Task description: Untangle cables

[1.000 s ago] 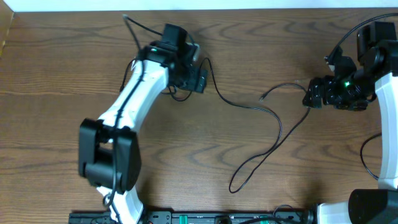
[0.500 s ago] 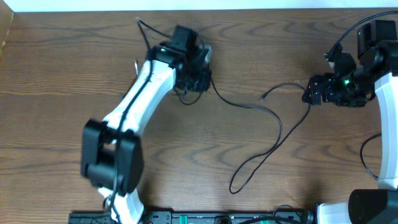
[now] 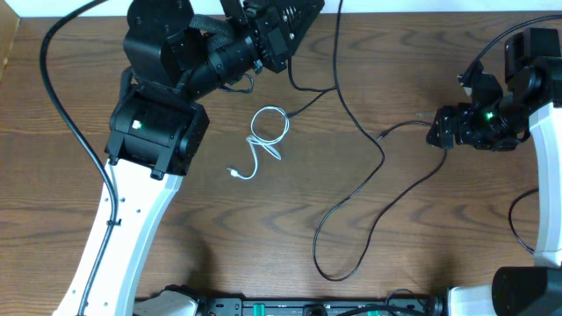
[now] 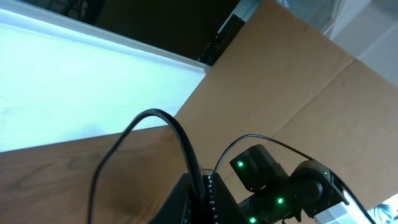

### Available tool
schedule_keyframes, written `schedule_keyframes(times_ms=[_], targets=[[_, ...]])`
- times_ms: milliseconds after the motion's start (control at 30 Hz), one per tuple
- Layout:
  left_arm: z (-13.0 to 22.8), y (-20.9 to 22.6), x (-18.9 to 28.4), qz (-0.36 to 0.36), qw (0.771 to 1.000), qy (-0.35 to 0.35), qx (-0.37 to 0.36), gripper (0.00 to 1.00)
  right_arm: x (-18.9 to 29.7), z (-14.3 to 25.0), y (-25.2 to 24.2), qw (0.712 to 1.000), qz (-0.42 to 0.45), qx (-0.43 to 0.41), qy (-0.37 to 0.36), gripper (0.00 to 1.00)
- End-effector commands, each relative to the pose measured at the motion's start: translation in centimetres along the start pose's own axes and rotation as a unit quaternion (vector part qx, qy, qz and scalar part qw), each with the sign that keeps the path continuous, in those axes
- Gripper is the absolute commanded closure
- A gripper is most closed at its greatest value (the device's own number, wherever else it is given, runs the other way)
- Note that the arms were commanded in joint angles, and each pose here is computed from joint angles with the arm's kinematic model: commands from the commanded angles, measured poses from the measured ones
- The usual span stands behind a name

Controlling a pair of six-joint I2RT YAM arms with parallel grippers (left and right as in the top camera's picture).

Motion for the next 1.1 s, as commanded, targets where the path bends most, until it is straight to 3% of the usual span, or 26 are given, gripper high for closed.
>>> schedule_keyframes(times_ms=[0, 233, 300, 367, 433, 633, 867, 967, 1000, 1067], targets=[[0.6, 0.7, -0.3, -0.007, 0.999, 0.017, 0.028, 0.92, 0.2, 0.1, 0.1, 1.000, -0.002, 0.008, -0.005, 0.16], [6.2, 4.7, -3.1, -0.073, 0.982, 0.129, 0.116, 0.93, 0.2, 0.1, -0.1, 1.000, 0.007, 0.009, -0.005, 0.16], [7.9, 5.1, -4.4, -0.070, 0.976, 0.159, 0.127, 0.93, 0.3, 0.4, -1.3, 0.998, 0.058, -0.006, 0.005, 0.18], [10.2, 5.2, -6.2, -0.053, 0.968, 0.201, 0.140, 0.93, 0.8, 0.8, -3.5, 0.985, 0.157, -0.072, 0.010, 0.17], [12.5, 5.3, -7.7, -0.041, 0.960, 0.237, 0.146, 0.92, 1.1, 1.0, -4.6, 0.978, 0.186, -0.099, 0.009, 0.16], [18.5, 4.3, -10.9, -0.021, 0.935, 0.317, 0.159, 0.92, 1.8, 1.6, -7.0, 0.971, 0.186, -0.150, 0.002, 0.16], [22.4, 4.0, -12.3, -0.023, 0.918, 0.360, 0.165, 0.92, 1.9, 1.7, -7.4, 0.971, 0.172, -0.164, 0.000, 0.15], [22.3, 4.2, -12.2, -0.024, 0.918, 0.361, 0.162, 0.33, 1.9, 1.7, -7.4, 0.972, 0.170, -0.164, 0.000, 0.11], [22.1, 4.3, -12.1, -0.020, 0.921, 0.359, 0.148, 0.21, 1.9, 1.7, -7.4, 0.972, 0.170, -0.164, -0.001, 0.11], [21.6, 4.7, -11.8, -0.017, 0.926, 0.357, 0.126, 0.13, 1.8, 1.7, -7.2, 0.973, 0.161, -0.163, -0.001, 0.11]])
Point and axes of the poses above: each gripper's point midway between its finger pads, its own x axis back along the fingers, its own y axis along the line the jaws close on, z = x × y, the point moved 6 cm from there along x, back along the fingers, and after that the axes turned 4 degrees about x, right-handed, at the moved point
